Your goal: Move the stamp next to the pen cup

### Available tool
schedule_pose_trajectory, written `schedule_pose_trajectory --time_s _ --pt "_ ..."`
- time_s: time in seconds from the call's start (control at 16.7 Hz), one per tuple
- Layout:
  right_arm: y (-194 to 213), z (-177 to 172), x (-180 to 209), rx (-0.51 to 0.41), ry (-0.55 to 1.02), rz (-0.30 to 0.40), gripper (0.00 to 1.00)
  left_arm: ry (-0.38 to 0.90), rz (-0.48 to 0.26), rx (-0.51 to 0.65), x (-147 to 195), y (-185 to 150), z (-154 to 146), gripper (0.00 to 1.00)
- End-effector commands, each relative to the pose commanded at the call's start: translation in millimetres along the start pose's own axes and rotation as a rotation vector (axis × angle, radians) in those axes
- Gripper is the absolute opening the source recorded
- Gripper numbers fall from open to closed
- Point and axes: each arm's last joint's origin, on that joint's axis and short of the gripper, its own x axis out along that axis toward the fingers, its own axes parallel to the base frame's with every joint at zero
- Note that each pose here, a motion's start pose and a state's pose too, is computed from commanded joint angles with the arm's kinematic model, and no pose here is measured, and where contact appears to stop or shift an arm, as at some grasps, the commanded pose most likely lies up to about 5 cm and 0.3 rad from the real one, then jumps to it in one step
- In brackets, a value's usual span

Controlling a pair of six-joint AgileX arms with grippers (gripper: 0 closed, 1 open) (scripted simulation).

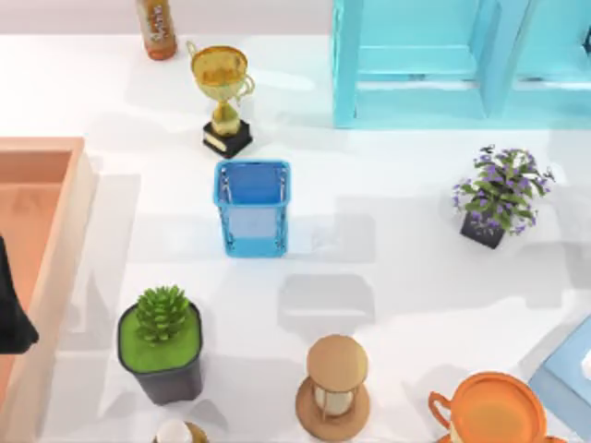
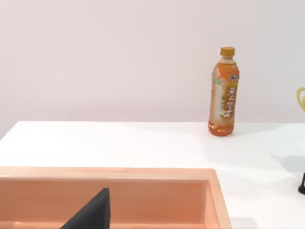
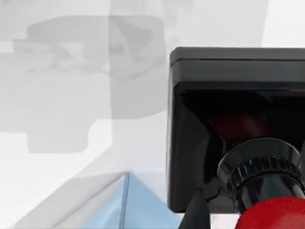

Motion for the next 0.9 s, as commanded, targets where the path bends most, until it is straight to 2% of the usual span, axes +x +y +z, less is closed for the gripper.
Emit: schedule_pose_trajectory --time_s 0.18,0.36,0.66,0.9 --pt "43 -9 -42 0.000 0.001 -0.003 0.00 0.000 0.000 0.000 0 0 0 1.00" --pt "63 -18 -65 0.001 -0.020 -0.003 0.00 0.000 0.000 0.000 0 0 0 1.00" --pt "63 -17 -64 0.005 -0.017 -0.001 0.00 0.000 0.000 0.000 0 0 0 1.00" --pt "105 1 -59 0.003 -0.033 -0.012 0.00 0.000 0.000 0.000 0 0 0 1.00"
